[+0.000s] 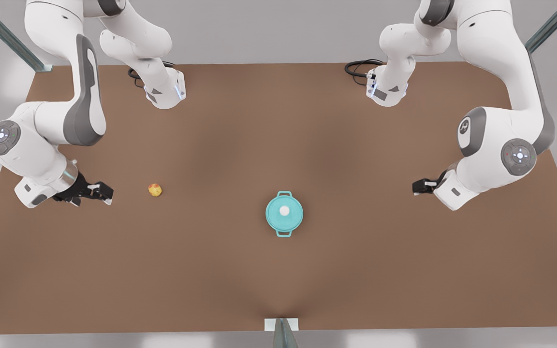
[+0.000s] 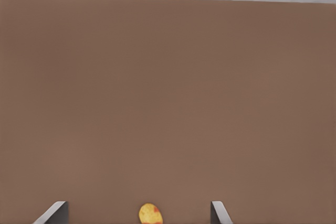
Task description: Open the pot lid and put the potato into the pot
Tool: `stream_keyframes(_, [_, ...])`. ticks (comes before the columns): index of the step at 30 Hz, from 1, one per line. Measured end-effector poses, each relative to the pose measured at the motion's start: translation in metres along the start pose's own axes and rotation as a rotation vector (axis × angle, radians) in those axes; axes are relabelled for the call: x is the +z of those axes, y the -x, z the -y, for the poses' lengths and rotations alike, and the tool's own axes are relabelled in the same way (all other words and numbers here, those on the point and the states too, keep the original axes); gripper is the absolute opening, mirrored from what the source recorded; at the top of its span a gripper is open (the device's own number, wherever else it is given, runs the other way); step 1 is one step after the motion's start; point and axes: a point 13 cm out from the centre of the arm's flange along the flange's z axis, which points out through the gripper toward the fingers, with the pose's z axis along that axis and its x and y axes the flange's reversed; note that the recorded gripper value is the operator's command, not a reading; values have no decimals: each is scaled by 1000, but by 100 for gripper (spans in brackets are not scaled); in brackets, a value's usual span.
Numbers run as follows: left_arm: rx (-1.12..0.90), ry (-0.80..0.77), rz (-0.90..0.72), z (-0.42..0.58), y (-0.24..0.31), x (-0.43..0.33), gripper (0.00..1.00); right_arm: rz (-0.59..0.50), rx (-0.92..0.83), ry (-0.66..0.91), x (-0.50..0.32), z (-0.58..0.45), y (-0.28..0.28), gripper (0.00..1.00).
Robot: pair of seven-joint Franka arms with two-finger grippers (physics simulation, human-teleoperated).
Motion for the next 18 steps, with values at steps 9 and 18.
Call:
stream_keyframes(9, [219,-46,68,239,28,73,100,15,-180,13,-4,-44,4,100])
stream_keyframes(18, [125,-54,185,408,39,150,100,-39,-641,11,19,-190,-41,100])
